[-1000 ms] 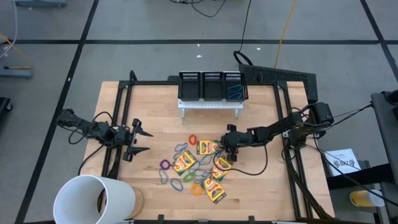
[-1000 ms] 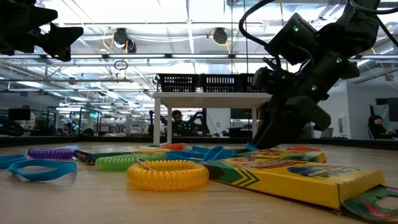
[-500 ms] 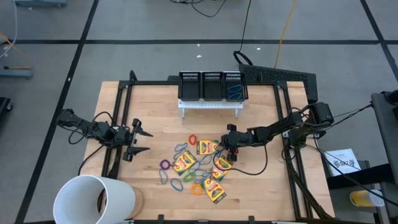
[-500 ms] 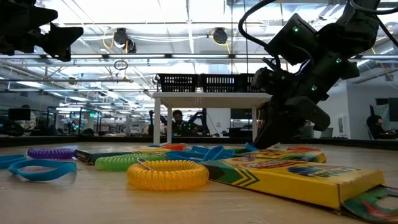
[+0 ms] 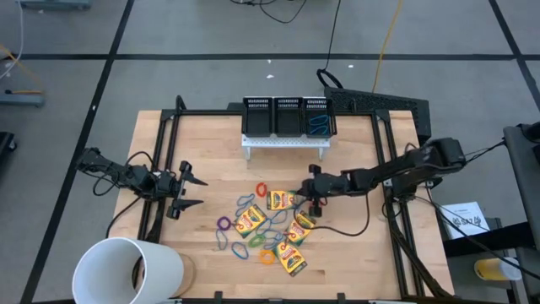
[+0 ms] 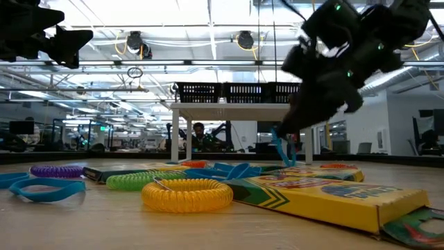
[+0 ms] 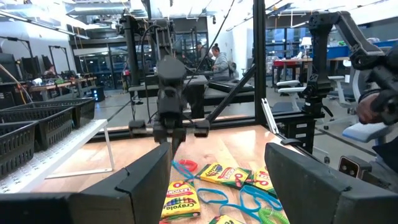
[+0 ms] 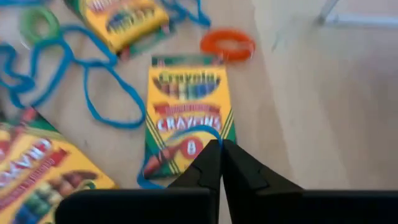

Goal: Pick & Place Office Desk Supplies
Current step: Put the blue rubber band into the right black bin on the shelf

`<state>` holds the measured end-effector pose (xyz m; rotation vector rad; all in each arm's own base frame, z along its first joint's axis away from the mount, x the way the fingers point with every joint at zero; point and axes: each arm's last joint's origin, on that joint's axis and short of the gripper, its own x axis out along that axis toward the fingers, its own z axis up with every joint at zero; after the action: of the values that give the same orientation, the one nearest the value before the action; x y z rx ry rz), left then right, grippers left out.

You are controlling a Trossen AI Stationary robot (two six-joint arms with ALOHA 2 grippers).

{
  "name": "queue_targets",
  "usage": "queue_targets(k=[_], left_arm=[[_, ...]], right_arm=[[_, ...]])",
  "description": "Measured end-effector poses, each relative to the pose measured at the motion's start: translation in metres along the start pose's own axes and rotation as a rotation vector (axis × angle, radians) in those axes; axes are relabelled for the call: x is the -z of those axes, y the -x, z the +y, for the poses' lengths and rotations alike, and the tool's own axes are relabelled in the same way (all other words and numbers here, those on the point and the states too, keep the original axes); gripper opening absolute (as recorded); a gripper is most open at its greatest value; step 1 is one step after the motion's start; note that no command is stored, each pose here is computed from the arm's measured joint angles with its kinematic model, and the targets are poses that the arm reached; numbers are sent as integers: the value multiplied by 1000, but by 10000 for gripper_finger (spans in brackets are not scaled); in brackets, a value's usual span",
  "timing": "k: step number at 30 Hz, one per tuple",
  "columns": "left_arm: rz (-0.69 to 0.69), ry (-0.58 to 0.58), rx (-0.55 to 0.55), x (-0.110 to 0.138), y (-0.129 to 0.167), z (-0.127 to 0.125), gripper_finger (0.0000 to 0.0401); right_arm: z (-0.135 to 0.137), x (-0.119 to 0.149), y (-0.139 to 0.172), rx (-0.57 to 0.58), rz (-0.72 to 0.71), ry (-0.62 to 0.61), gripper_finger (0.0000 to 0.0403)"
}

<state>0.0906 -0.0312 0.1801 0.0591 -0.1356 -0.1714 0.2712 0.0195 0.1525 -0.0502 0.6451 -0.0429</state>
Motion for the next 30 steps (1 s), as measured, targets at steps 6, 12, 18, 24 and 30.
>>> queue_targets(k=[6, 12, 18, 24, 30], left_arm=[[0, 0, 0, 0, 0, 0, 269], [0, 0, 0, 0, 0, 0, 269], [0, 0, 0, 0, 0, 0, 269], [0, 0, 0, 0, 0, 0, 269], [0, 0, 0, 0, 0, 0, 269]], right_arm=[[-1, -18, 22, -51, -113, 1, 1], [-4, -32, 45, -56, -213, -38, 1], [-5, -40, 61, -57, -275, -43, 1], [-7, -44, 70, -52, -309, -27, 1], [-13, -50, 80, -25, -371, -28, 1]])
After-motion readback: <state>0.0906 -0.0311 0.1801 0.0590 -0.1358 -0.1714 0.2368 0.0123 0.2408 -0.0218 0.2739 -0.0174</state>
